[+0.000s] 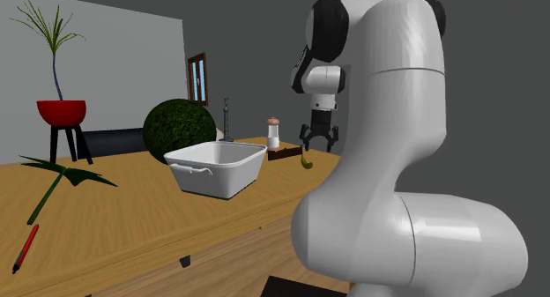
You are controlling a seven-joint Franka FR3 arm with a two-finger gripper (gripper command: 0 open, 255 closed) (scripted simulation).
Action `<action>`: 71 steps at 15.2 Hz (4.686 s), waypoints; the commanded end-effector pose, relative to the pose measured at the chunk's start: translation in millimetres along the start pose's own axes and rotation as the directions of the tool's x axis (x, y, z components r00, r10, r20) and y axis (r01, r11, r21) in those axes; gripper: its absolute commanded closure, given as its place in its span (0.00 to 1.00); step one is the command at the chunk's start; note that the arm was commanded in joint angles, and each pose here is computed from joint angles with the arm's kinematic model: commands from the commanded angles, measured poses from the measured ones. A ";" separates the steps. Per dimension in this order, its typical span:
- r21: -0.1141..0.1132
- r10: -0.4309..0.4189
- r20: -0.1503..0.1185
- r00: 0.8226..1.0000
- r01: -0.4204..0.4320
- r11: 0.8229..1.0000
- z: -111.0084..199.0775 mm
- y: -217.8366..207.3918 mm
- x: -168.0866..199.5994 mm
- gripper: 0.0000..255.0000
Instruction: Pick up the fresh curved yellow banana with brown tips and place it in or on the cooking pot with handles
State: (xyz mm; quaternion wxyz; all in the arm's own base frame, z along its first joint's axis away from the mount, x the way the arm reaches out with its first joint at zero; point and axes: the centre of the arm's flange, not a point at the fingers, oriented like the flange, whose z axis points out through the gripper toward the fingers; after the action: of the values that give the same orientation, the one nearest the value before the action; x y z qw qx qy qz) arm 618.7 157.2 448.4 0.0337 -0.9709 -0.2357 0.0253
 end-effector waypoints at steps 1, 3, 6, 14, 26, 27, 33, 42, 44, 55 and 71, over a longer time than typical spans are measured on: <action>0.009 -0.038 0.003 0.999 0.038 0.999 8.9 -6.9 25.0 0.00; 0.017 -0.074 0.006 0.997 0.074 0.997 18.1 -14.5 48.7 0.00; 0.022 -0.093 0.007 0.996 0.093 0.995 28.4 -19.1 61.2 0.00; 0.022 -0.093 0.007 0.996 0.093 0.995 63.1 -19.8 60.8 0.00; 0.022 -0.093 0.007 0.996 0.093 0.995 63.1 -19.8 60.9 1.00; 0.022 -0.093 0.007 0.996 0.093 0.995 63.1 -19.8 60.9 1.00; 0.022 -0.093 0.007 0.996 0.093 0.995 47.3 -21.0 60.3 1.00; 0.022 -0.093 0.007 0.996 0.093 0.995 0.0 -24.7 58.7 1.00; 0.022 -0.093 0.007 0.996 0.093 0.995 -10.6 -25.5 58.4 1.00; 0.022 -0.093 0.007 0.996 0.093 0.995 -68.4 -30.0 56.4 1.00; 0.022 -0.093 0.007 0.996 0.093 0.995 -130.9 -71.5 38.8 1.00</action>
State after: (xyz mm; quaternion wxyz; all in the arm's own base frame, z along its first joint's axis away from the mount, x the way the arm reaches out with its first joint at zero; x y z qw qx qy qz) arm 636.2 223.4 583.5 0.0443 -0.9583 -0.2807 0.0306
